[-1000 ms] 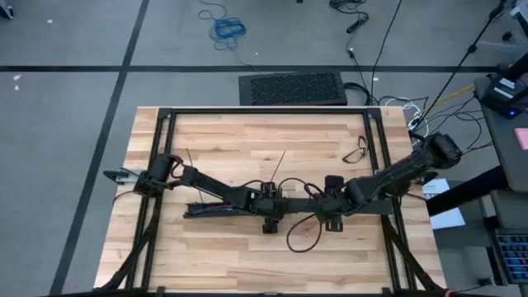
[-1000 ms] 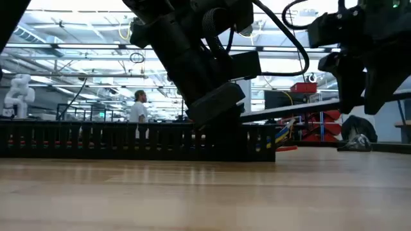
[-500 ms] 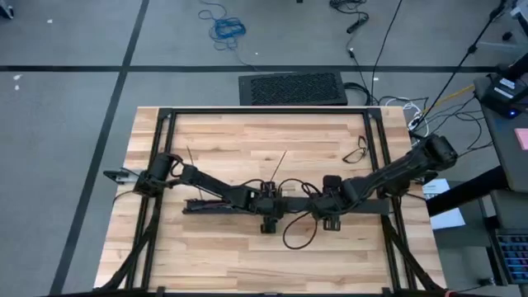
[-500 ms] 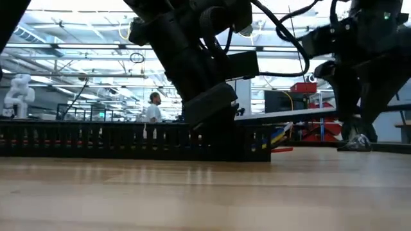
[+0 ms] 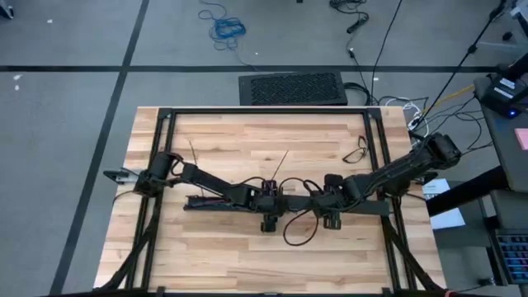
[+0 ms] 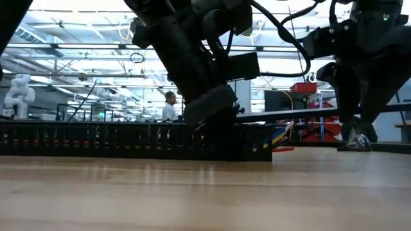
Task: Ziptie cables
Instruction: Close the black cable duct
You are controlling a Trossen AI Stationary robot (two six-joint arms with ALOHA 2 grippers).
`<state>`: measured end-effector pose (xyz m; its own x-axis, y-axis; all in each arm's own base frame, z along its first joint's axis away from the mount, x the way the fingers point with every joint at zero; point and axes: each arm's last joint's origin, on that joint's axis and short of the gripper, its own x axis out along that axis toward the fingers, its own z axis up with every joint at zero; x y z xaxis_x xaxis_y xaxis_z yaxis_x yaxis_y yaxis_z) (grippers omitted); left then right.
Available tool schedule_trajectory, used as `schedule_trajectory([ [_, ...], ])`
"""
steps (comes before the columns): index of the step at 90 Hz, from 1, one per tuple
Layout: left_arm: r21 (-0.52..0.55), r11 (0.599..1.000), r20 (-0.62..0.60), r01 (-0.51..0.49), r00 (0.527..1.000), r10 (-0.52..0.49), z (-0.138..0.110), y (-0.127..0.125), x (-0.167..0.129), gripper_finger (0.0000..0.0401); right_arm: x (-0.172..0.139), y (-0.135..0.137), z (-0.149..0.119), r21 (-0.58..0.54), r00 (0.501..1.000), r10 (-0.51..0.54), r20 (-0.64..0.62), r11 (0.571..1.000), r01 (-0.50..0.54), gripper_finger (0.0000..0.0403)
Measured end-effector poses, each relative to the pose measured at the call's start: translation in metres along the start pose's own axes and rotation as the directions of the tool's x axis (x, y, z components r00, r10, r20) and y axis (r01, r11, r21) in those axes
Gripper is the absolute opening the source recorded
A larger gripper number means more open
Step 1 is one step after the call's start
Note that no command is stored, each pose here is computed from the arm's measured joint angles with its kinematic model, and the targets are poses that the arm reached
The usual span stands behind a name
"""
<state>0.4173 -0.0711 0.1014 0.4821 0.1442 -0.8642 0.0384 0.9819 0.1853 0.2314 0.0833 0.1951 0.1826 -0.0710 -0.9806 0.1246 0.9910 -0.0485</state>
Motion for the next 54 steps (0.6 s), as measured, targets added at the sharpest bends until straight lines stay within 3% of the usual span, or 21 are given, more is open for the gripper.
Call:
schedule_trajectory([
  [12, -0.009, 1.000, 0.006, -0.013, 1.000, 0.013, 0.001, 0.001, -0.001, 0.0226, -0.005, -0.002, -0.002, 0.007, 1.000, 0.005, 0.005, 1.000, -0.005, 0.0221],
  [25, -0.025, 1.000, 0.055, -0.010, 0.998, 0.011, 0.010, 0.004, -0.024, 0.0229, -0.012, -0.005, -0.006, 0.014, 1.000, 0.004, 0.005, 1.000, -0.004, 0.0221],
  [54, -0.007, 1.000, 0.039, -0.005, 0.999, 0.005, 0.012, 0.012, -0.045, 0.0279, -0.031, -0.010, -0.014, 0.019, 0.998, 0.010, 0.070, 1.000, -0.012, 0.0221],
])
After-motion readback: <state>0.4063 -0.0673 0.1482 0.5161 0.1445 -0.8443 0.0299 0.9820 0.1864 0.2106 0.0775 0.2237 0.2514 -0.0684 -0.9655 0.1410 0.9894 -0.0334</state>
